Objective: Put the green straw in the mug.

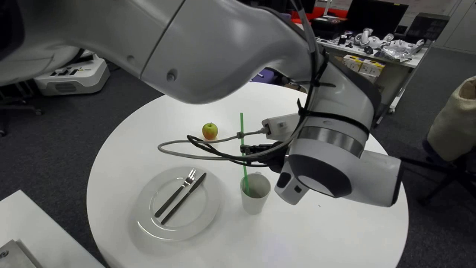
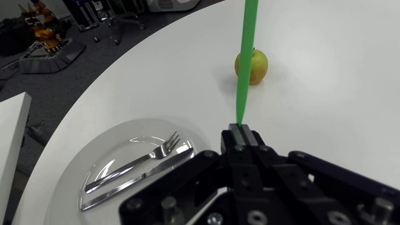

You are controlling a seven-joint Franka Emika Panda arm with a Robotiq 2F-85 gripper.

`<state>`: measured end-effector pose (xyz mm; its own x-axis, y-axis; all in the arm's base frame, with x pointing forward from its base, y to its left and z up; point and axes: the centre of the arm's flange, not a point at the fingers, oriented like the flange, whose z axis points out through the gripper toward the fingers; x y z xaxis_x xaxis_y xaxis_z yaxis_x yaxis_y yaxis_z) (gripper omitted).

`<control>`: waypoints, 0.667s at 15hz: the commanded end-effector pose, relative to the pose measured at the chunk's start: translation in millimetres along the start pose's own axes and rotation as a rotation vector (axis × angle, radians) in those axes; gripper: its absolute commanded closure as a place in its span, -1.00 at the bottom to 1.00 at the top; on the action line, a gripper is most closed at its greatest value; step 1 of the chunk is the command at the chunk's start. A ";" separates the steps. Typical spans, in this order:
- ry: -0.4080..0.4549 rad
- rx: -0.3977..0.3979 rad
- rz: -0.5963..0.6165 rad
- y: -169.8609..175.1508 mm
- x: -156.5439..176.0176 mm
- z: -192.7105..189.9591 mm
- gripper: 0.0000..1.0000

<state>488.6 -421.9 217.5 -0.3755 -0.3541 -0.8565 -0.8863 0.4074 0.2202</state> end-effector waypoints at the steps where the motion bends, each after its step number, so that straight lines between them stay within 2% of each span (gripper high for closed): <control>1: 0.023 0.013 0.001 3.0 1.9 -3.8 0.99; 6: 0.048 0.016 0.007 4.0 6.9 -6.6 0.95; 7: 0.052 0.014 0.011 3.9 8.0 -6.6 0.55; 9: 0.059 0.009 0.016 4.0 9.6 -6.3 0.36; 10: 0.061 0.008 0.018 3.9 10.6 -5.9 0.18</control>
<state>482.9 -427.9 208.6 -0.4000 -0.3770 -0.8354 -0.8777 0.4199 0.2308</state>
